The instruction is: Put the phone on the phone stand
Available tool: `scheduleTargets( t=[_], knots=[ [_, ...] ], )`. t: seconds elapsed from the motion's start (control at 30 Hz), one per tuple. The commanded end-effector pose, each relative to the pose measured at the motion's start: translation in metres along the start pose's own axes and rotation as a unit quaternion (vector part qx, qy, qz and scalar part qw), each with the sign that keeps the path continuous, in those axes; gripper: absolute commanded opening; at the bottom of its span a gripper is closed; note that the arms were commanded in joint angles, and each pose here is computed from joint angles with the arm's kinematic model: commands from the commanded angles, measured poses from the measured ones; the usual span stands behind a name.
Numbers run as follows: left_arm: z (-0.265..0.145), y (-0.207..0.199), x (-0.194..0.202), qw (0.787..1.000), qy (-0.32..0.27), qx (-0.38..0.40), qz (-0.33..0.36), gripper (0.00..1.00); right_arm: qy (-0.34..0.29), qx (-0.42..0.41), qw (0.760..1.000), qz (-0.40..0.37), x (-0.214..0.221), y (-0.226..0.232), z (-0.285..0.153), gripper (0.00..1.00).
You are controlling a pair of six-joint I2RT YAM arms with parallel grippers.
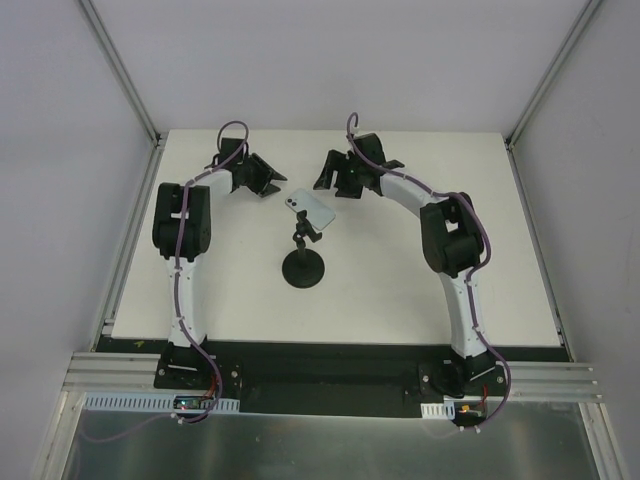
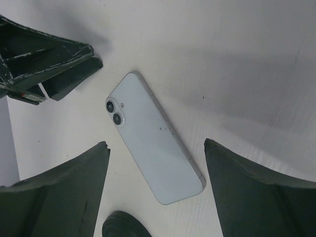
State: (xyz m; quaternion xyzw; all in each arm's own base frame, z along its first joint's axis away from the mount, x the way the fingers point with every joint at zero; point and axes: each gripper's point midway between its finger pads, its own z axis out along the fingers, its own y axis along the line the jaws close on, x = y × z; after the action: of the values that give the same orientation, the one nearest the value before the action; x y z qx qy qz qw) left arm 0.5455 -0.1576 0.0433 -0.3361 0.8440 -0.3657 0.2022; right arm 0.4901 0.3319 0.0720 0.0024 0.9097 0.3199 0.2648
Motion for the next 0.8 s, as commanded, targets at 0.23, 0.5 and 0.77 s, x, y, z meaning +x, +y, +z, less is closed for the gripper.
scheduleTargets(
  t=[0.23, 0.5, 0.77],
  knots=[
    [0.024, -0.007, 0.092, 0.995, 0.104, -0.001, 0.009, 0.31, 0.063, -0.059, 0.996, -0.001, 0.046, 0.008, -0.017, 0.83],
    [0.015, -0.015, 0.164, 0.985, 0.166, 0.027, 0.042, 0.27, 0.110, 0.022, 0.990, -0.088, 0.094, -0.032, -0.070, 0.95],
    [-0.025, -0.021, 0.166, 0.983, 0.169, 0.057, 0.040, 0.43, 0.138, 0.126, 0.963, -0.195, 0.137, -0.053, -0.102, 0.96]
  ],
)
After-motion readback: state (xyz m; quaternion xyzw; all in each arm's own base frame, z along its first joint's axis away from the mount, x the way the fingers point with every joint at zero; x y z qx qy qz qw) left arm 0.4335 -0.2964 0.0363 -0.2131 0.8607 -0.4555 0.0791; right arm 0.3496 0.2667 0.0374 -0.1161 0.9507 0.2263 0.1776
